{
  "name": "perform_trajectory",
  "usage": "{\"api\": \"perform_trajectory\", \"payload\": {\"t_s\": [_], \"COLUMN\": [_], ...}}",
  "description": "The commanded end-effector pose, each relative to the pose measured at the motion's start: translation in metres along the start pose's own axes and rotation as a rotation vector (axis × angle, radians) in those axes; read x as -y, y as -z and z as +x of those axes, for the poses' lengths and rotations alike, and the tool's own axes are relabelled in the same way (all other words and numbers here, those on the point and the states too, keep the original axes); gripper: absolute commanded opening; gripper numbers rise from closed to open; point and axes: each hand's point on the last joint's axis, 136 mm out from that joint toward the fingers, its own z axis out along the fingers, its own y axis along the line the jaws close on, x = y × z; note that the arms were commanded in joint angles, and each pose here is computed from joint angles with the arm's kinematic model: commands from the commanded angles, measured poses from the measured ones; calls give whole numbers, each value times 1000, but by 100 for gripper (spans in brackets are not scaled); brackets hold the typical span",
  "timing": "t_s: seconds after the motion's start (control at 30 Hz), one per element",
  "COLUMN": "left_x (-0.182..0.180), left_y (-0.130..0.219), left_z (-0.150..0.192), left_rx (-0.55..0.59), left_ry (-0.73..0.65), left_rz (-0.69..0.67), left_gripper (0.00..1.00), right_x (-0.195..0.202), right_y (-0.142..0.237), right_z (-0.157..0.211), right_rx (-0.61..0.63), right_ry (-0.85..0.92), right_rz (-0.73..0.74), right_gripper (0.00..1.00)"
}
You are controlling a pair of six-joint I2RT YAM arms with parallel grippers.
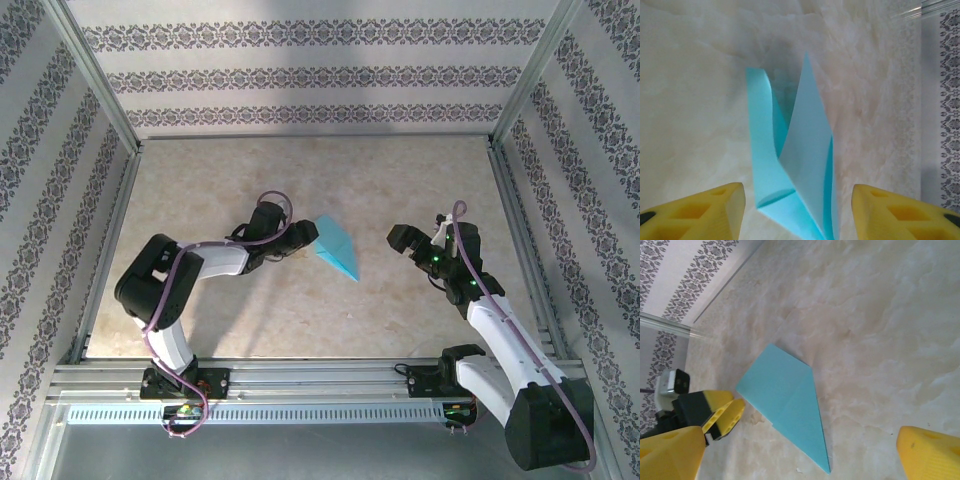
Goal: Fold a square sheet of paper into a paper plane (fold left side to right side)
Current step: Fold the wing for the fifth time at the center of the table.
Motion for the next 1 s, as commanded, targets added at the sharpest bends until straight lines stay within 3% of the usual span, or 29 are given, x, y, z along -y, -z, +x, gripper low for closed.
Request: {"api": "perform_trajectory", "payload": {"t_s": [0.0, 0.23, 0.4, 0.57, 0.77, 0.97], "left_x": [25, 21, 22, 35, 58, 93], "left_y": [-10, -29, -29, -10, 39, 106], "left_z": [-10, -9, -10, -10, -10, -7], "left_rx": [23, -2, -7, 6, 13, 29], "left_ry": [26, 41, 12, -77, -223, -390], "left_rz": [94, 95, 88, 140, 273, 459], "left_gripper": [59, 42, 18, 2, 0, 0], "right_x": [-5, -2, -6, -29, -66, -84], "right_y": [4, 7, 7, 5, 3, -3], "right_z": [-5, -5, -6, -6, 0, 6], "right_rx": [19, 28, 22, -45, -178, -263], "right_ry": [-6, -5, 14, 99, 223, 288], "right_rz": [-32, -27, -49, -145, -319, -434], "right_gripper": [98, 98, 96, 91, 88, 95]}}
